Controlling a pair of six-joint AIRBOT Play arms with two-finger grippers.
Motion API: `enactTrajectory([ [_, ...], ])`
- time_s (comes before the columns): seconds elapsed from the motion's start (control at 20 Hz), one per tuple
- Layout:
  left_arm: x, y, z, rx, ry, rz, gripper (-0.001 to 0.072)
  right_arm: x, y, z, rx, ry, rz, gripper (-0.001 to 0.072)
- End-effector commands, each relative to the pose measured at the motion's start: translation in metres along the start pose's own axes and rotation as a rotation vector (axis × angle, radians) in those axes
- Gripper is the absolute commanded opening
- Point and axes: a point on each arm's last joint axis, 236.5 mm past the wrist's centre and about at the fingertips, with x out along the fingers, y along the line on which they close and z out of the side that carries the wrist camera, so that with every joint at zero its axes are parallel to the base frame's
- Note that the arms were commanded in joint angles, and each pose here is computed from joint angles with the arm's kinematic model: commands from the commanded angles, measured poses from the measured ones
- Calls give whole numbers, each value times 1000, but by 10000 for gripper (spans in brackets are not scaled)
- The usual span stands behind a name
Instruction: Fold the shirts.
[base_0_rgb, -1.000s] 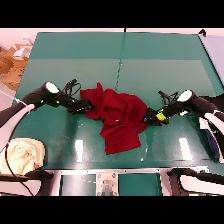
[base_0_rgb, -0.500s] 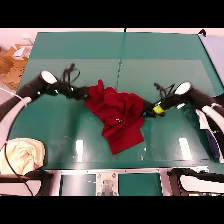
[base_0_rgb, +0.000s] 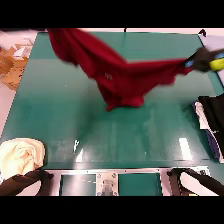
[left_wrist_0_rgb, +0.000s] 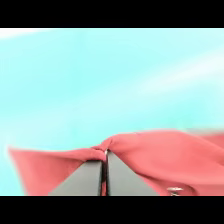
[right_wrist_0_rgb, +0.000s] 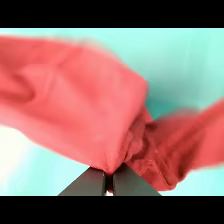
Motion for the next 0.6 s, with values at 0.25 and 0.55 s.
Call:
enactTrajectory([
  [0.25, -167, -14, 129, 162, -403, 147, 22, -177, 99, 8, -250, -474, -62, 20],
  [0.55, -142, -7, 112, 155, -316, 146, 22, -167, 91, 9, -229, -461, -60, 20],
])
